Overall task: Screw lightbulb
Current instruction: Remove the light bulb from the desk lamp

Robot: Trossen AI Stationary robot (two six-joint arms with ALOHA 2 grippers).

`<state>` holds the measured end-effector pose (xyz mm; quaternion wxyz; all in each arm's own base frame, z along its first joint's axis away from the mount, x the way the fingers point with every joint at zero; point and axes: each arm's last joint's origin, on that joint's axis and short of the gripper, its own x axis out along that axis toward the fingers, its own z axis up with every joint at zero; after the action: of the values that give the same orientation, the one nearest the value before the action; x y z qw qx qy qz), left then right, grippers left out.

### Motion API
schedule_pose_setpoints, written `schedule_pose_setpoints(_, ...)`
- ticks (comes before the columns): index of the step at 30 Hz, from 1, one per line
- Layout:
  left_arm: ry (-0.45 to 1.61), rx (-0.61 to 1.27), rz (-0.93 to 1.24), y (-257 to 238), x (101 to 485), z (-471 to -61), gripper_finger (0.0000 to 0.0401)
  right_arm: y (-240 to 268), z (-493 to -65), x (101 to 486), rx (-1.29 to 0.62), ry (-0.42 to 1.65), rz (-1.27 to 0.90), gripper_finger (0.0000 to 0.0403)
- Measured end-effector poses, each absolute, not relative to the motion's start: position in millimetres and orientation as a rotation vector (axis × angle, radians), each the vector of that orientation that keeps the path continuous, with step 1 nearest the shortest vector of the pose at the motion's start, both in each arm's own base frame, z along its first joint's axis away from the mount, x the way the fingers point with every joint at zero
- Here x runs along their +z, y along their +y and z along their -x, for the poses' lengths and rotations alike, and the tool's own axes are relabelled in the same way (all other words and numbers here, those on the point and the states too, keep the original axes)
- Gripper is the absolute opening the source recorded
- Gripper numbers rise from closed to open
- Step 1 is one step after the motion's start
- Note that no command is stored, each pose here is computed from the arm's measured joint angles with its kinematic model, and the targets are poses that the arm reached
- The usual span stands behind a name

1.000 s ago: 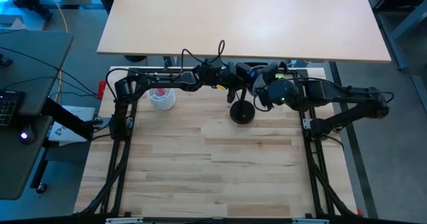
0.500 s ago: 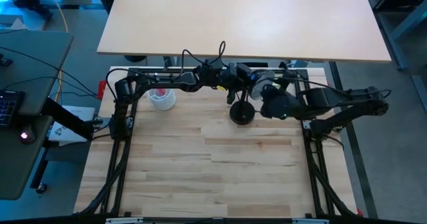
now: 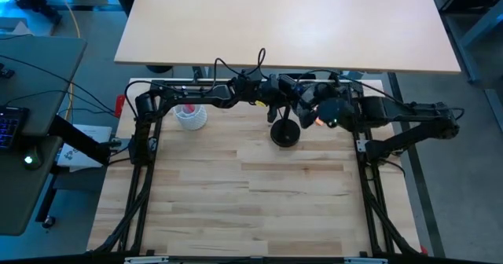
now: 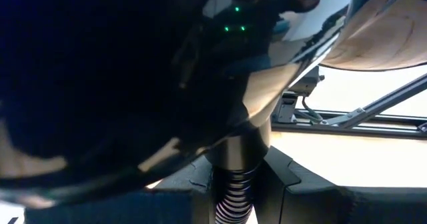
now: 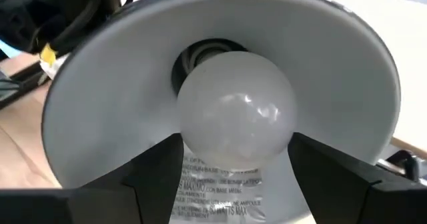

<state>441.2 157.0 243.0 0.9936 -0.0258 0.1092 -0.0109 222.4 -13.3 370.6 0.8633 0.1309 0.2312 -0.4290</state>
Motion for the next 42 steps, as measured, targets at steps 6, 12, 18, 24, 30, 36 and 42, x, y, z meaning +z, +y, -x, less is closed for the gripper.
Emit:
schedule_pose_setpoints(6,0.22,-0.005,0.059,158.5,243.0,-440.8,0.0052,-36.3,-221.6,374.9,-0.899,0.477,-0.312,0.0266)
schedule_pose_setpoints(12,0.219,0.001,0.058,159.3,242.9,-440.5,0.0052,-47.4,-216.8,382.9,-0.869,0.445,-0.31,0.0266)
schedule_pose_setpoints(18,0.219,-0.007,0.05,159.1,243.0,-440.5,0.0052,-49.2,-213.8,382.0,-0.76,0.617,0.028,0.0266)
schedule_pose_setpoints(24,0.218,-0.012,0.049,158.6,243.1,-440.7,0.0052,-48.8,-218.6,370.6,-0.578,0.917,0.563,0.0265)
schedule_pose_setpoints(30,0.218,-0.014,0.05,157.8,243.2,-441.0,0.0052,-41.2,-228.6,355.6,-0.513,1.193,0.993,0.0265)
schedule_pose_setpoints(36,0.238,-0.029,0.051,160.3,241.7,-439.3,0.0052,-20.2,-229.3,350.6,-0.608,1.13,0.88,0.0265)
schedule_pose_setpoints(42,0.255,-0.032,0.036,161.1,240.3,-438.4,0.0052,-0.1,-209.1,352.6,-0.707,1.018,0.627,0.0265)
